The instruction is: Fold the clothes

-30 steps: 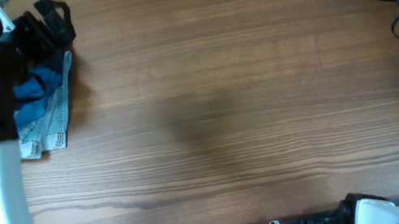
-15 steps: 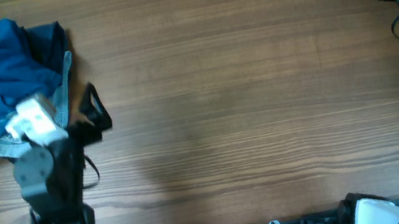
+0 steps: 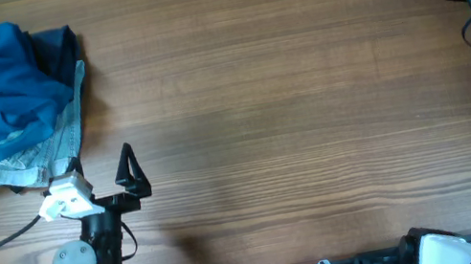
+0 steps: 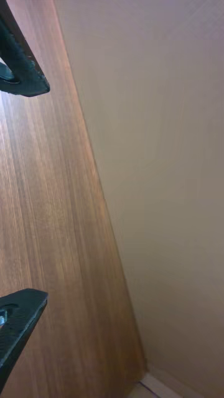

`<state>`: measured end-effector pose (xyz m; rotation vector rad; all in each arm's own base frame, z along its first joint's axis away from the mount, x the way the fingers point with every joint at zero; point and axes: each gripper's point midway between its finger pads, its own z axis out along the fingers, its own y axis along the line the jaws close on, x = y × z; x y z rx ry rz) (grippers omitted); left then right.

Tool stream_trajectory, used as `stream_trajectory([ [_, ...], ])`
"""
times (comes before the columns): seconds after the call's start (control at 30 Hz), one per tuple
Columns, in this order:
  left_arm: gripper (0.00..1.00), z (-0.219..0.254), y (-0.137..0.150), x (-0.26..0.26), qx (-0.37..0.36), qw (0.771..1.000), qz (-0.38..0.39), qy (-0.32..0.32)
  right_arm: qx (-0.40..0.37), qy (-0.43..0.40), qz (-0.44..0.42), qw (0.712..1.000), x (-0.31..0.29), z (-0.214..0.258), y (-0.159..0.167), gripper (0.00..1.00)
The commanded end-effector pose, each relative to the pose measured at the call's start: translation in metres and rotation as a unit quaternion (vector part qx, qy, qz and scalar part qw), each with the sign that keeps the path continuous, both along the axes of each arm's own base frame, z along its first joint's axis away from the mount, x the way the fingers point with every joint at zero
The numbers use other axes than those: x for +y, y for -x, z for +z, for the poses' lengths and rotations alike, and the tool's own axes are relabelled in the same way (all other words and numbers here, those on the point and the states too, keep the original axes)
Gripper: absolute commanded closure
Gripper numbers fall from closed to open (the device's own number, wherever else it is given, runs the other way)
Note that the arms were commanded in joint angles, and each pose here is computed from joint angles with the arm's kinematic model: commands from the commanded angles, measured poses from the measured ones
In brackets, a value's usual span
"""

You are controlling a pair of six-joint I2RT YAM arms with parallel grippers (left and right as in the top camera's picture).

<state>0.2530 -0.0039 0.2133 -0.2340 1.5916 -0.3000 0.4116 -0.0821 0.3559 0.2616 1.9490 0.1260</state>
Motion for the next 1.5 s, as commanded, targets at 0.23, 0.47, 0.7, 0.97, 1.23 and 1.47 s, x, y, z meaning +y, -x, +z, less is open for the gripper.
stream_trajectory([
  [0.23, 0.00, 0.018, 0.010, 0.006, -0.059, 0.998, 0.020, -0.002, -0.003, -0.003, 0.006, 1.000, 0.003, 0.002, -0.003, 0.00],
  [0.47, 0.00, -0.001, 0.012, 0.006, -0.054, 0.998, 0.020, -0.001, -0.003, -0.004, 0.006, 1.000, 0.003, 0.002, -0.003, 0.00],
  [0.7, 0.00, -0.034, 0.008, 0.006, -0.014, 1.000, 0.019, 0.000, -0.002, -0.004, 0.006, 1.000, 0.003, 0.002, -0.003, 0.00],
  [0.97, 0.00, -0.055, 0.007, 0.007, 0.020, 1.000, 0.023, 0.005, -0.002, -0.004, 0.006, 1.000, 0.003, 0.002, -0.003, 0.00],
  [1.23, 0.00, -0.056, 0.007, 0.007, 0.021, 1.000, 0.023, 0.005, -0.002, -0.004, 0.006, 1.000, 0.003, 0.002, -0.003, 0.00],
  [1.47, 0.00, -0.056, 0.007, 0.007, 0.021, 1.000, 0.023, 0.005, -0.002, -0.004, 0.006, 1.000, 0.003, 0.002, -0.003, 0.00],
])
